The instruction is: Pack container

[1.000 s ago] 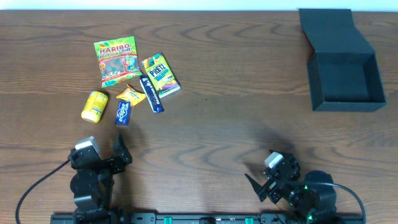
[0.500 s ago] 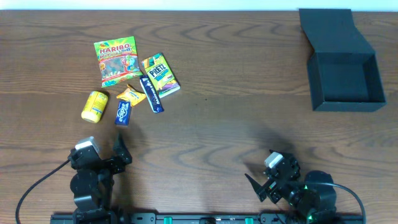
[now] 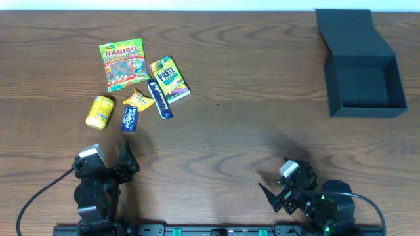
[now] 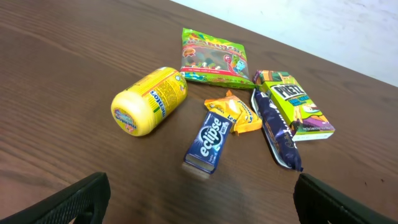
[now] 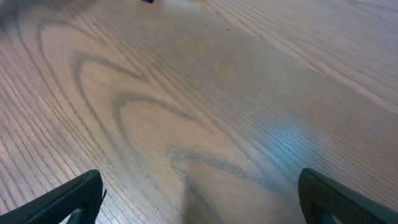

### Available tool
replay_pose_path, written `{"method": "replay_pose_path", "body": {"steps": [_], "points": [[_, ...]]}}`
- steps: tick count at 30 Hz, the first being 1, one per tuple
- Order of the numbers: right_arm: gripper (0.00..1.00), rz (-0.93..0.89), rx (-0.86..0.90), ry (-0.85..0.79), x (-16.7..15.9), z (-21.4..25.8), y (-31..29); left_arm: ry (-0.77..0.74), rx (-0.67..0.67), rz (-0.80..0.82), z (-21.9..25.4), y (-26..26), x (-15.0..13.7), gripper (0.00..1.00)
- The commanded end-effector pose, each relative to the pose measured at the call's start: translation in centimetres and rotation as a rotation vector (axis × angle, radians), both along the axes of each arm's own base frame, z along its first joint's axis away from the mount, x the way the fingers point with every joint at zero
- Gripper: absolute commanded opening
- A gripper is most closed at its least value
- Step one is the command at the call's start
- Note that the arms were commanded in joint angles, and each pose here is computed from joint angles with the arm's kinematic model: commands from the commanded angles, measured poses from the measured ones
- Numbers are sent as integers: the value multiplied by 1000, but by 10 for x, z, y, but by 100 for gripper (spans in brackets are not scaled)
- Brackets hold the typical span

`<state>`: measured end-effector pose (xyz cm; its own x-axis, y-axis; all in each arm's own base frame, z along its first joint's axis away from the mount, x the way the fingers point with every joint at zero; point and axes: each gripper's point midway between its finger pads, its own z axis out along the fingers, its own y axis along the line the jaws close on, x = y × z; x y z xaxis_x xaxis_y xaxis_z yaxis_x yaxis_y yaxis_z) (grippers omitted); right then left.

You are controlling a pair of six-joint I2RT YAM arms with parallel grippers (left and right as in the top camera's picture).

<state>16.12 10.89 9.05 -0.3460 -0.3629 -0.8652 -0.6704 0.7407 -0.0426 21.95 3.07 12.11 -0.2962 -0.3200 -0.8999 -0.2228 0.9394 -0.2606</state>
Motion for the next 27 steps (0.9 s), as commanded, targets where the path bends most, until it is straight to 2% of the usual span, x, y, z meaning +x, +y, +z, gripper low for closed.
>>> {"method": "replay_pose_path", "body": {"steps": [1,16,20,24,27], "points": [[99,17,2,-5,-2,0,3,19,3,11,-9,2,-1,95],[99,12,25,-5,-1,3,4,19,3,11,-9,2,-1,95],[99,-65,171,29,7,19,8,19,3,11,-9,2,-1,95],[99,-186,426,101,19,45,10,19,3,11,-9,2,-1,95],[99,-280,650,213,23,61,12,19,3,11,-9,2,-1,95]]}}
